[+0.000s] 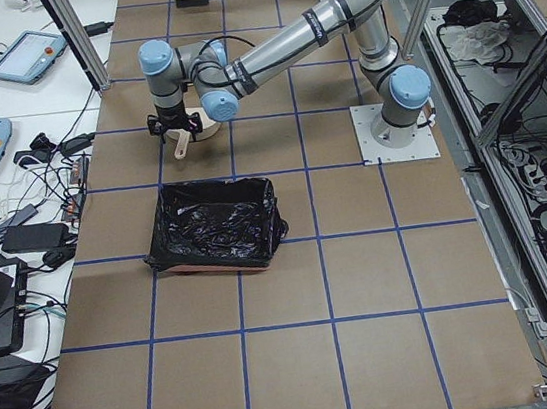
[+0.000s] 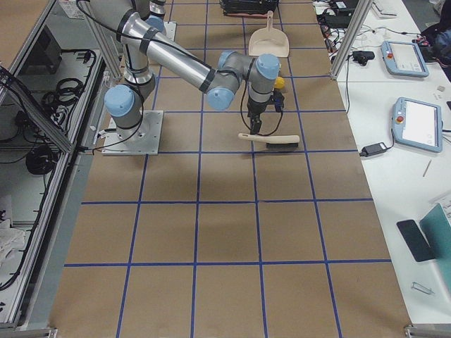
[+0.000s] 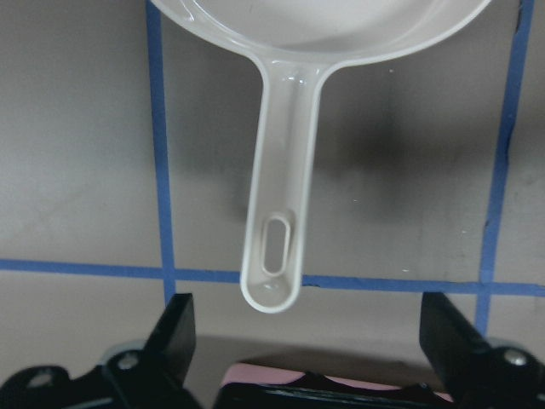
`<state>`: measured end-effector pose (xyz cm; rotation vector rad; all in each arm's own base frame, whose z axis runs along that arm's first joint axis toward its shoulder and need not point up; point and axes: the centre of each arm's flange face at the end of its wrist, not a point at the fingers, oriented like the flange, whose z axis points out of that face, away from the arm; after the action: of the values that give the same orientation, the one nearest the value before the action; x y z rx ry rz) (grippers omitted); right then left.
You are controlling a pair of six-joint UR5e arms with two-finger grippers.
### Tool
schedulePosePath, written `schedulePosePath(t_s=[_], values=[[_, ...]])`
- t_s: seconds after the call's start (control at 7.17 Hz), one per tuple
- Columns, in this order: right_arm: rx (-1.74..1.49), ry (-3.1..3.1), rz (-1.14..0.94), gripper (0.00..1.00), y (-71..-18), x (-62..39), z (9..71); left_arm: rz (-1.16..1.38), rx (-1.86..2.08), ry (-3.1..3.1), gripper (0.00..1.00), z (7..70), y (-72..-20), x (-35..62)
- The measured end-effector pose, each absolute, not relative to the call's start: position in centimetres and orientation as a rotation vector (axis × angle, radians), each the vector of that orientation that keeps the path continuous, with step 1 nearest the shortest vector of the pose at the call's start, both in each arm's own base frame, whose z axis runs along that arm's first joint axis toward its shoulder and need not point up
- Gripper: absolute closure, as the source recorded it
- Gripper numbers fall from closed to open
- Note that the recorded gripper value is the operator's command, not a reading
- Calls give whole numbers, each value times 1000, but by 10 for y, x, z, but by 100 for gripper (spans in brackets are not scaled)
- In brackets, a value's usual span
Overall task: Sweep and dump trash into bin
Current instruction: 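Hold the dustpan with the left gripper while the right gripper lifts the brush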
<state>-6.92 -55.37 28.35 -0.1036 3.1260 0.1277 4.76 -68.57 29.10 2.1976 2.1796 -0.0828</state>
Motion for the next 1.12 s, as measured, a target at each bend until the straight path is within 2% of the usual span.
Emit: schedulePosePath(t_s=[0.42, 0.56, 0.7, 0.98, 1.12], values=[[-68, 3104, 176, 4, -560, -84, 247, -73, 2234, 2220, 7, 254, -696, 48], [-49, 3097, 196, 7, -560, -91, 241, -78, 2238, 2226, 8, 251, -697, 48], [-31, 3091, 213, 10, -559, -94, 236, -86, 2245, 2236, 17, 247, -698, 47], [-6, 3087, 226, 12, -559, -94, 232, -89, 2233, 2270, 29, 243, -698, 46], [-1, 3085, 229, 19, -559, -94, 231, -88, 2225, 2280, 33, 242, -698, 46]])
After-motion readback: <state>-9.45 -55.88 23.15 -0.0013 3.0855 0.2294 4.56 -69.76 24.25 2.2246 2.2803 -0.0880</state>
